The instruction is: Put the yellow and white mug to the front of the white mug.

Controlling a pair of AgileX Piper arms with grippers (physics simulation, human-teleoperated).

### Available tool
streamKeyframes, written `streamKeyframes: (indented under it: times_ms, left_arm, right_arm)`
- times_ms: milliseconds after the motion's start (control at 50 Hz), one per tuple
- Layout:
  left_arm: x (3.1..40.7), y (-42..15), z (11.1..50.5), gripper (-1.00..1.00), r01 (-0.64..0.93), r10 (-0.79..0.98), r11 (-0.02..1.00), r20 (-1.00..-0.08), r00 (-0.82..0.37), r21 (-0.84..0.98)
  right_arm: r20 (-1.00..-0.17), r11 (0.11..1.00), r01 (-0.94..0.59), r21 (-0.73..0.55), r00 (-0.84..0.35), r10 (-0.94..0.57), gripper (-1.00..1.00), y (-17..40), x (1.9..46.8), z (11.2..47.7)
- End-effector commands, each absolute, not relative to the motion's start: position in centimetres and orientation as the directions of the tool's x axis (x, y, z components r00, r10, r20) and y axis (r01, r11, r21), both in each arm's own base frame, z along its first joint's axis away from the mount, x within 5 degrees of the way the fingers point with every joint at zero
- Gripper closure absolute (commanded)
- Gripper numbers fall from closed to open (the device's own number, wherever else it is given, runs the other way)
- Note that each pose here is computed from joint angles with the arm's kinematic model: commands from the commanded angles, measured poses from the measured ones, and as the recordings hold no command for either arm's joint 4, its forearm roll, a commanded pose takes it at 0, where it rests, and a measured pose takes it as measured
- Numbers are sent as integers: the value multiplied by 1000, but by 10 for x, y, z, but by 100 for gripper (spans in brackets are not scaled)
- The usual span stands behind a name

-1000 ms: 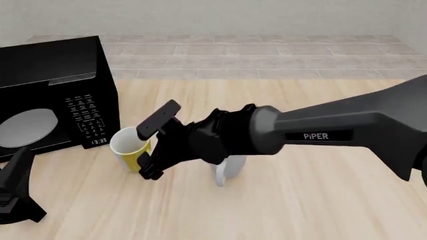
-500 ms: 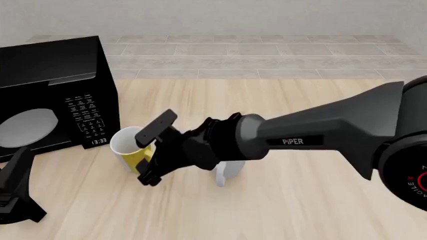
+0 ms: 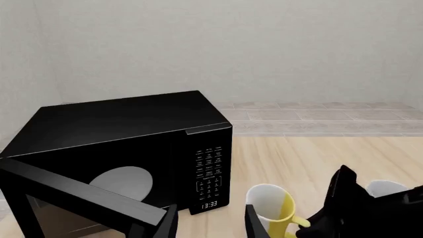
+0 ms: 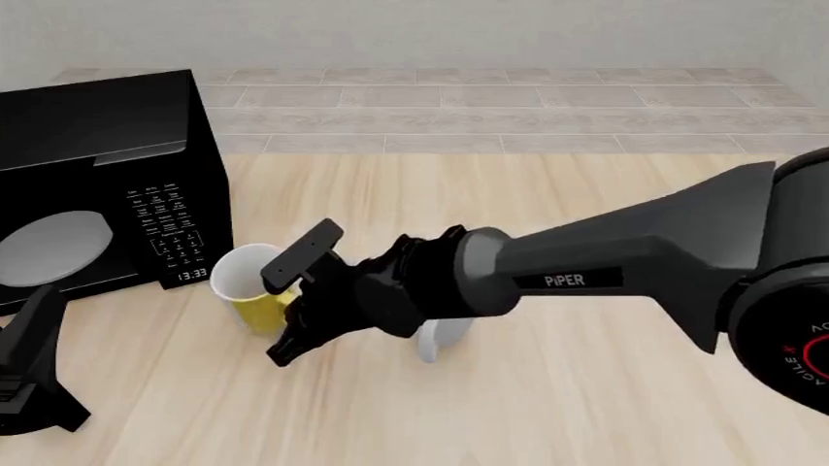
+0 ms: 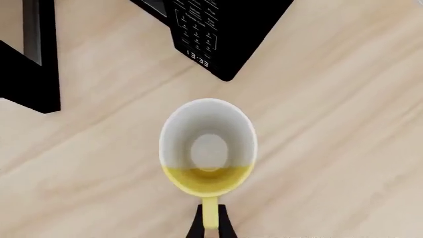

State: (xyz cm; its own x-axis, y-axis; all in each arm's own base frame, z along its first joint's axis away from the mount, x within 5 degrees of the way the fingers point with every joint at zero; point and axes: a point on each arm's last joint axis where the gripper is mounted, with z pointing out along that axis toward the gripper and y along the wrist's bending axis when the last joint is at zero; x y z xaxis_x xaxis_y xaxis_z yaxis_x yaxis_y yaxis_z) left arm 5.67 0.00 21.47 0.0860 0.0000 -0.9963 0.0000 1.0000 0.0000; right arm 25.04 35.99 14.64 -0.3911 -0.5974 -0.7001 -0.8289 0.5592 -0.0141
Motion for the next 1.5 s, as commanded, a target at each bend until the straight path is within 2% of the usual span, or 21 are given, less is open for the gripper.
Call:
streamKeyframes:
  times_ms: [20, 280, 620, 1100, 1500]
  left_arm:
    - [57, 0, 215, -100, 0, 0, 1000, -996, 86, 0]
    - [57, 0, 215, -100, 0, 0, 1000, -996, 86, 0]
    - [57, 0, 215, -100, 0, 0, 1000, -996, 86, 0]
    - [57, 0, 215, -100, 0, 0, 1000, -996, 86, 0]
    - [57, 0, 215, -100, 0, 0, 1000, -996, 86, 0]
  right_arm:
    - [-726, 552, -833, -45, -352, -591, 100, 352, 256, 171]
    - [-753, 562, -822, -90, -313, -578, 100, 336, 271, 209]
    - [-751, 618, -778, -114, -340, -566, 100, 318, 308, 239]
    - [-783, 751, -653, -97, -415, -463, 100, 264, 355, 257]
    - [-781, 815, -576, -72, -475, -405, 100, 229, 366, 246]
